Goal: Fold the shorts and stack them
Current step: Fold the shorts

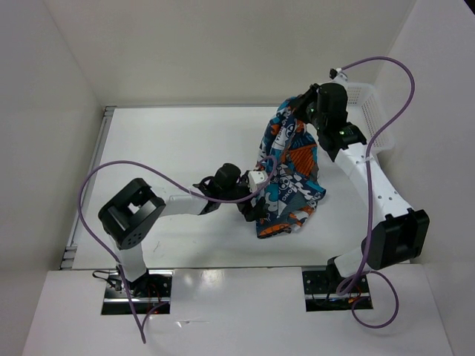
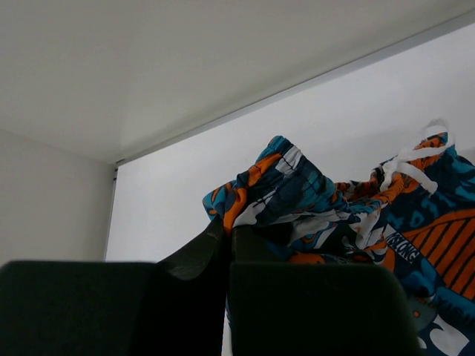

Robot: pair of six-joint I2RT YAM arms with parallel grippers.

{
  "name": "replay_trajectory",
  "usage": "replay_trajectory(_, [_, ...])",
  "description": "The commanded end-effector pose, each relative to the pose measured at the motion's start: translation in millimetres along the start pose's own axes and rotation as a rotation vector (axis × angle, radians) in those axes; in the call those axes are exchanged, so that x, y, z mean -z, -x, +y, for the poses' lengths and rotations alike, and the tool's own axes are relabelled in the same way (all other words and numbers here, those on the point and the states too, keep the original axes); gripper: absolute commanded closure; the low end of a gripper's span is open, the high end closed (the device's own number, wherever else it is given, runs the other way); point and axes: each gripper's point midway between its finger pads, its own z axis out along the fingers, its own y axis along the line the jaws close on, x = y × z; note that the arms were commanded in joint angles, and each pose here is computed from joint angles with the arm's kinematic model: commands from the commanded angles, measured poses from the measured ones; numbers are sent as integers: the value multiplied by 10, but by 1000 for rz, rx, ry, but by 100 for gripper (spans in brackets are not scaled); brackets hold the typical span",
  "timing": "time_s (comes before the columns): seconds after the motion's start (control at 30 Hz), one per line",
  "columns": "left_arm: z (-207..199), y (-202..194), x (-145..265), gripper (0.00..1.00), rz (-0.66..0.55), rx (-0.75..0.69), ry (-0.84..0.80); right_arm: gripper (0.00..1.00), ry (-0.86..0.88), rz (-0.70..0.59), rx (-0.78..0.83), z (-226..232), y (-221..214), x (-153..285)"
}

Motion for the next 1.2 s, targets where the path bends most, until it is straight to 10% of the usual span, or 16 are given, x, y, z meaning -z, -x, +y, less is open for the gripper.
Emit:
replay_trajectory(0.0, [188, 196, -84, 0, -72, -46, 83, 100, 102, -112, -25, 285, 360, 111])
replay_trajectory(0.27, [-101, 60, -273, 29, -67, -50, -114, 100, 118, -98, -4, 289, 315, 160])
replay_trajectory(0.57, [-100, 335, -225, 100, -104, -76, -80, 100, 116, -112, 15, 274, 377, 166])
replay_trajectory(0.63, [108, 388, -74, 100, -52, -27, -7, 100, 96, -102, 27, 200, 355, 127])
replay_trajectory(0.8, [1226, 897, 928, 100, -4, 168, 253, 100, 103, -88, 79, 196, 525, 2])
replay_trajectory(0.93, [2199, 1603, 2402, 100, -184, 195, 598, 100, 186, -143, 139, 565, 911, -23])
replay_trajectory(1.17, [2101, 3003, 4200, 100, -519, -28, 935, 100, 320, -264, 210, 1146, 1489, 169])
